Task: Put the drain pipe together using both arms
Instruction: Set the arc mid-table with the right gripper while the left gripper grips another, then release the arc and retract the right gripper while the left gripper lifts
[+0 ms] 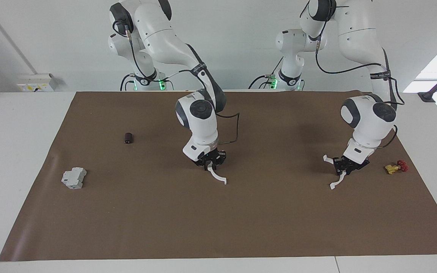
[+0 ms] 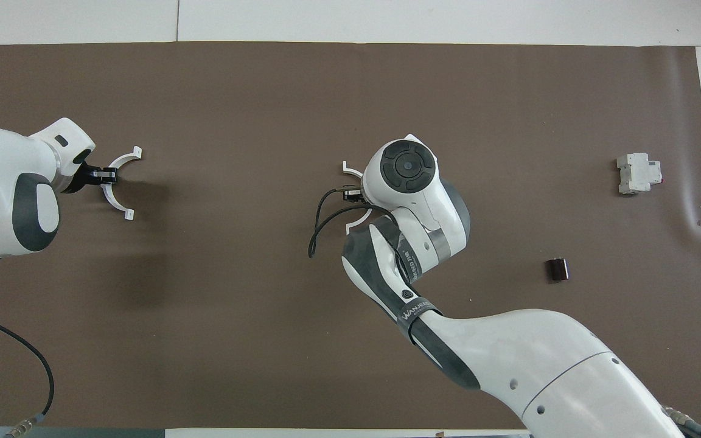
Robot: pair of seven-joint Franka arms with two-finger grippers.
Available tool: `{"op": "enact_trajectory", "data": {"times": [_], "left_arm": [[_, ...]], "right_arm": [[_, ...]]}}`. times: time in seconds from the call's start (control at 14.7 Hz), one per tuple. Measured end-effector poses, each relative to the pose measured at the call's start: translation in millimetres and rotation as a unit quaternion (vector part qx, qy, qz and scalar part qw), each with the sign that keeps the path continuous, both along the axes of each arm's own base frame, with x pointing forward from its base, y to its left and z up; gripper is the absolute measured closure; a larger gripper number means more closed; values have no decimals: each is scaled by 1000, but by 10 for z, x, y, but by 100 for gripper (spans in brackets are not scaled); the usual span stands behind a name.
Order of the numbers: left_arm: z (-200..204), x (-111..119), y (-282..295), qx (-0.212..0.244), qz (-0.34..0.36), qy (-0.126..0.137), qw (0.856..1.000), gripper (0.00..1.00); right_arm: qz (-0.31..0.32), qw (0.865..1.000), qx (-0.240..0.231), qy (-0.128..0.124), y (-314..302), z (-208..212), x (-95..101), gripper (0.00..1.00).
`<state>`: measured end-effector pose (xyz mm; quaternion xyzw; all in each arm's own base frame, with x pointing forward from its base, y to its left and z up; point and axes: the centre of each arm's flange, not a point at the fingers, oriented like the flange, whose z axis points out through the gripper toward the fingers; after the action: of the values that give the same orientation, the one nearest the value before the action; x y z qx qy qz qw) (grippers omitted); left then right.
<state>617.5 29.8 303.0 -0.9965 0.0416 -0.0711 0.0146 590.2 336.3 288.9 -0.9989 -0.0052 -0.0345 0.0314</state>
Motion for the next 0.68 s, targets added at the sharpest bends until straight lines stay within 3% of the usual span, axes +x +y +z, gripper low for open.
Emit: {"op": "enact_trajectory", "data": {"times": [0.14,0.34,0.41,0.68], "left_arm": [[11,8,0,0,0,-5,1000,79],[17,12,1,0,0,-8,1000,79],[30,18,2,1,0,-9,1000,79],[238,65,-32,-1,-3,-10,1000,79]], "right_arm": [[-1,1000,-1,2,0,105,34,33],[-11,1000,-7,11,-92,714,205,5],[-20,1000,-6,10,-200,1012,260,0],[-75,997,-13,31,-1237,2233,222,0]]}}
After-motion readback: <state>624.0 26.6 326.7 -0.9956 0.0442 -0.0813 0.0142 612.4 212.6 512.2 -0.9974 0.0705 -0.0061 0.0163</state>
